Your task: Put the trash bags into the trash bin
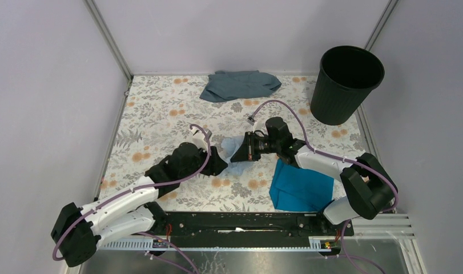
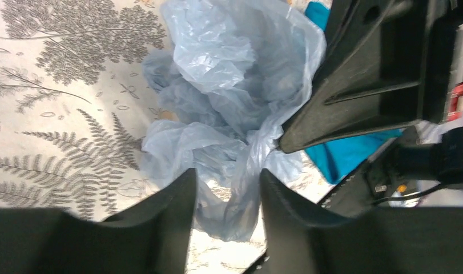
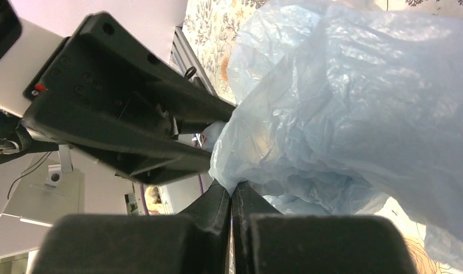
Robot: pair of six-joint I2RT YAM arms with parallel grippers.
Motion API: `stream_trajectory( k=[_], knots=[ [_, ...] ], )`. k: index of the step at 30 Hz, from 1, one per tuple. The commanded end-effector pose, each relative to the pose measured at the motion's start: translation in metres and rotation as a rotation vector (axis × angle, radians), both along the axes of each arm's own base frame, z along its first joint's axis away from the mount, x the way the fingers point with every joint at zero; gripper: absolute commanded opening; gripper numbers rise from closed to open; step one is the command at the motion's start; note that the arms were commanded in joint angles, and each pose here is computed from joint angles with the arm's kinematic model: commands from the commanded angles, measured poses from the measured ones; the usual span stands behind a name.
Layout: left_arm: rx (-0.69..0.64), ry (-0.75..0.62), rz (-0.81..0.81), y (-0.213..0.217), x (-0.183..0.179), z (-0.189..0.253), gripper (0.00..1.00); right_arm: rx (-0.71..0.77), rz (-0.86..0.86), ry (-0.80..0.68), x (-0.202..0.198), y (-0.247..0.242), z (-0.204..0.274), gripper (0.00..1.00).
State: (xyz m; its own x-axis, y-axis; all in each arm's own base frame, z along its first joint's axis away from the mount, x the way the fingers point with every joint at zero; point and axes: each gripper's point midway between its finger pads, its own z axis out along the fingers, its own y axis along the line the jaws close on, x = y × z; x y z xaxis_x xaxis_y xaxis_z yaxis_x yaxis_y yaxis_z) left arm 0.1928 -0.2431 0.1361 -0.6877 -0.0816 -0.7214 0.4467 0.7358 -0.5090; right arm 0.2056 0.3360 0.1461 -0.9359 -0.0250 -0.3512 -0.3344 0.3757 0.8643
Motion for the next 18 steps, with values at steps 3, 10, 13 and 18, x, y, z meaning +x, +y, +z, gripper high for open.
stream_trajectory(
  k=[3,10,13,18],
  knots=[
    [0.021,-0.049,0.043,-0.002,0.017,0.012,0.14,-0.045,-0.004,-0.087,0.003,-0.008,0.005,0.05],
    [-0.074,-0.089,0.106,0.005,0.018,0.038,0.00,-0.364,-0.093,-0.215,0.004,-0.048,-0.025,0.67],
    [-0.126,-0.085,0.105,0.002,0.015,0.048,0.00,-0.400,-0.121,-0.252,-0.004,-0.046,-0.022,0.95],
    [-0.182,-0.088,0.104,-0.001,0.014,0.060,0.00,-0.385,-0.249,-0.242,0.001,-0.050,-0.025,1.00]
  ],
)
